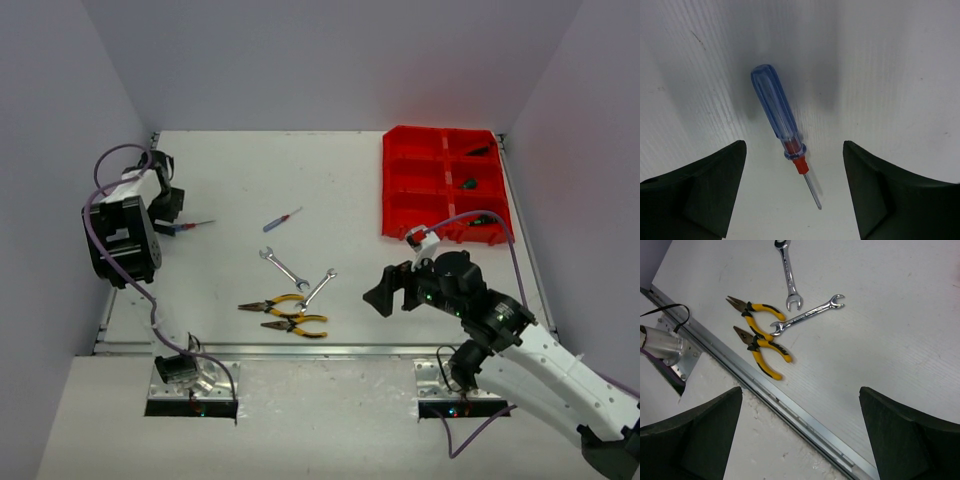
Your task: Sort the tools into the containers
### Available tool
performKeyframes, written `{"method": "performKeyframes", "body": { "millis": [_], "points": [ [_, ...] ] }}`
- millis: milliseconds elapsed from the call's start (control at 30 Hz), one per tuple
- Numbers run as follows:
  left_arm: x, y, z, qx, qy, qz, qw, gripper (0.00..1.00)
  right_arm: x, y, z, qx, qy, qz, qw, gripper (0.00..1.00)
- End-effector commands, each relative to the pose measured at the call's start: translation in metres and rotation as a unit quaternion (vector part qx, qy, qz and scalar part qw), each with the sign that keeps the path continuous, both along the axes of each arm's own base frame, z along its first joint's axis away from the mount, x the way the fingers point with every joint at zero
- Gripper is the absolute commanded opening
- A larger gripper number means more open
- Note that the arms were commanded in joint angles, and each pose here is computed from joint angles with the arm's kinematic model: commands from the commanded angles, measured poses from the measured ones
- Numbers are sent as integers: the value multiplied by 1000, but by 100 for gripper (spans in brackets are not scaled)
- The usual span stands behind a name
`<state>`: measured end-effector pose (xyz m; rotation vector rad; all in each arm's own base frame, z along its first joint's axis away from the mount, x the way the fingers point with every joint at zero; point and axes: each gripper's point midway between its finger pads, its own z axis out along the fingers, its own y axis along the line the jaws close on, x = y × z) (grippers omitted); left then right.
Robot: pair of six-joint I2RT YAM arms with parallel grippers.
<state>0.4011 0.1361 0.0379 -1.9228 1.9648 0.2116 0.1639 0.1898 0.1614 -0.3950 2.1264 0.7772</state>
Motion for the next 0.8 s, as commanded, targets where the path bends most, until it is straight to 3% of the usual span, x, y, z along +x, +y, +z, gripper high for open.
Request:
{"method": "performKeyframes", "body": {
  "millis": [0,33,67,100,233,267,333,433,567,600,633,700,767],
  "points": [
    [4,-3,-22,-11,7,-1,1000,72,5,2,-2,-1,-10,-1,1000,99],
    [3,-4,-24,-13,9,-1,1000,71,5,2,-2,-1,-10,-1,1000,99],
    [3,-4,-27,-15,8,-3,1000,58,4,3,-2,-1,-8,0,1000,99],
    [4,-6,-30,-19,5,-6,1000,37,4,3,-3,-1,-5,2,1000,99],
    [9,-9,-38,-32,7,-19,999,35,4,4,-2,-2,-1,2,1000,99],
    [8,-11,-42,-38,12,-21,999,31,4,3,-1,-2,-1,1,1000,99],
    [10,-14,-42,-47,7,-26,999,11,5,3,0,-3,-2,-2,1000,99],
    [15,-23,-32,-62,-17,-42,997,2,7,3,3,0,-6,-3,1000,99],
    [51,-51,34,-41,-125,-136,982,0,11,14,10,15,-13,8,1000,99],
    [65,-77,66,-39,-187,-200,961,0,14,19,16,23,-17,13,999,99],
    [73,-107,99,-24,-252,-262,931,0,15,22,20,28,-18,16,999,99],
    [70,-169,140,-55,-341,-368,863,0,23,31,37,47,-24,13,999,99],
    [45,-245,194,-70,-444,-476,756,0,32,41,53,60,-33,16,998,99]
  ]
}}
